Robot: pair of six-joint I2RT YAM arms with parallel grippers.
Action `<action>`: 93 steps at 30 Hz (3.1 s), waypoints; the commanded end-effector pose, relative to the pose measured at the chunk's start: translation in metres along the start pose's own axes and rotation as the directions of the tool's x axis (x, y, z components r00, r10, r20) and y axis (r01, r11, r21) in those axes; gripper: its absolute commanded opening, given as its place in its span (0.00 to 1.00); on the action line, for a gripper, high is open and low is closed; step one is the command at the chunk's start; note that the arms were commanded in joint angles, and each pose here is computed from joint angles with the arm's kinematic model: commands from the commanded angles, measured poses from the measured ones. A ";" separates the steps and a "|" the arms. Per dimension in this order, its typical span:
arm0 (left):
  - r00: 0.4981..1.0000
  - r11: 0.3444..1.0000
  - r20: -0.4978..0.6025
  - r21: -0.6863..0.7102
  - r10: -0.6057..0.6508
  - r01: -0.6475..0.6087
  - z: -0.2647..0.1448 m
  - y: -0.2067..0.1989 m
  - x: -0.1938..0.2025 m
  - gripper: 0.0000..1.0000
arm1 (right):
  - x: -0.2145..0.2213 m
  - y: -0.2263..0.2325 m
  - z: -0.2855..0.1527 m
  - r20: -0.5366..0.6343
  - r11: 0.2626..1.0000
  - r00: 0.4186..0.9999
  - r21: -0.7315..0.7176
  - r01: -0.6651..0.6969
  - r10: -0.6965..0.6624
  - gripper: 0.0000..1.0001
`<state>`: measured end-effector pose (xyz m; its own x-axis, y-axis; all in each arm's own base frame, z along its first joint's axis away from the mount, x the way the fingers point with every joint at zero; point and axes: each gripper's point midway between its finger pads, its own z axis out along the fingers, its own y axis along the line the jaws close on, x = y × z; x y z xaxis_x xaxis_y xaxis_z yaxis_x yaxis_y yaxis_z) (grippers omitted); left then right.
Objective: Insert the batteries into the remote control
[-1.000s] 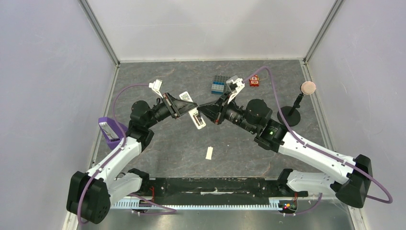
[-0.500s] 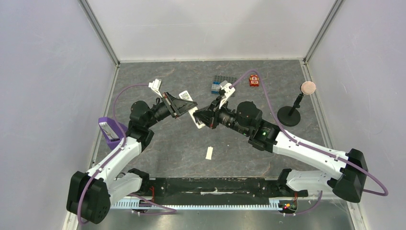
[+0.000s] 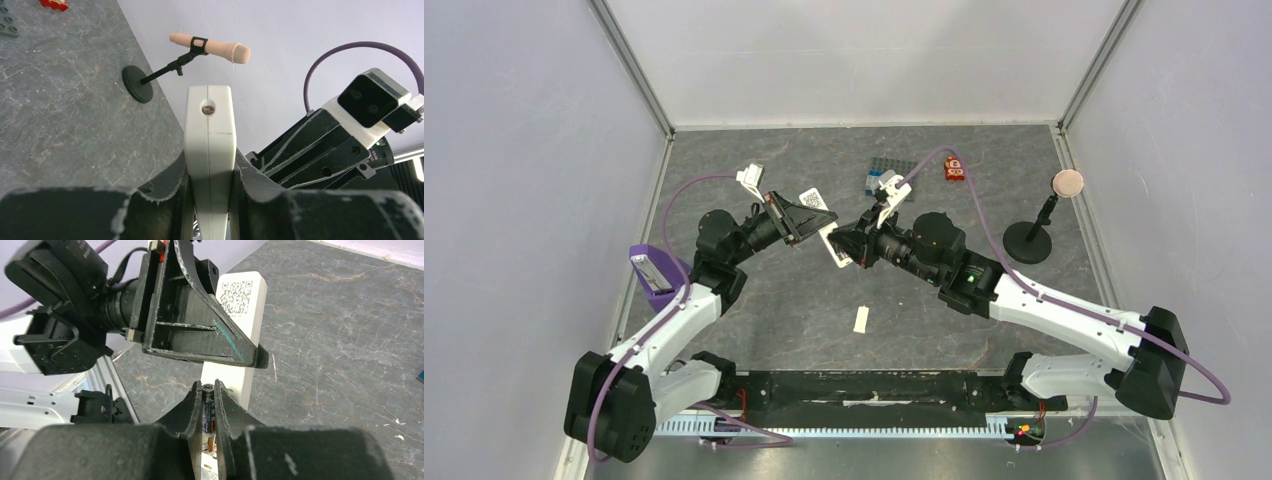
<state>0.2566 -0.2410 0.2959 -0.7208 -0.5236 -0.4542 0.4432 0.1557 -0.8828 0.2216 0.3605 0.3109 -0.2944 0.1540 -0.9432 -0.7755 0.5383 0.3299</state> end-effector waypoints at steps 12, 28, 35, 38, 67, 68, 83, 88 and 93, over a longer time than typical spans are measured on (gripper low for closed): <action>1.000 0.996 0.013 0.087 0.016 -0.017 0.002 -0.022 -0.005 0.02 | 0.005 0.001 0.009 -0.076 0.995 0.992 0.022 0.099 -0.097 0.14; 1.000 0.996 0.026 0.087 0.016 -0.018 0.001 -0.024 -0.008 0.02 | 0.015 -0.001 0.010 -0.134 0.997 0.989 0.043 0.067 -0.060 0.24; 1.000 0.998 0.023 0.066 0.019 -0.021 0.001 -0.014 -0.004 0.02 | -0.015 0.004 0.014 -0.066 0.997 0.997 0.062 0.045 -0.040 0.38; 1.000 0.998 0.022 0.061 0.020 -0.022 0.001 -0.012 -0.003 0.02 | -0.021 0.002 0.011 -0.071 0.996 0.997 0.084 0.039 -0.033 0.43; 0.994 0.985 0.109 0.165 0.027 -0.045 -0.008 -0.046 -0.017 0.02 | -0.026 0.005 -0.010 0.110 0.806 0.807 0.068 -0.588 0.580 0.98; 0.993 0.985 0.112 0.168 0.028 -0.047 -0.008 -0.047 -0.017 0.02 | -0.026 0.006 -0.010 0.115 0.795 0.795 0.056 -0.604 0.595 0.98; 0.991 0.976 0.127 0.208 0.041 -0.067 -0.016 -0.067 -0.018 0.02 | 0.011 0.003 -0.003 0.065 0.707 0.710 0.064 -0.704 0.701 0.64; 0.990 0.973 0.137 0.219 0.043 -0.073 -0.019 -0.073 -0.019 0.02 | 0.029 0.000 -0.006 0.040 0.698 0.702 0.086 -0.711 0.711 0.54; 0.989 0.972 0.144 0.226 0.034 -0.066 -0.020 -0.077 -0.021 0.02 | 0.032 0.001 -0.009 0.031 0.704 0.707 0.078 -0.706 0.706 0.56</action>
<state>0.2400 -0.2313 0.3336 -0.6637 -0.5947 -0.4536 0.5236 0.0636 -0.8496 0.2068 0.3638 0.2973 -0.7361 0.5228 -0.4298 -0.3132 0.2997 0.9011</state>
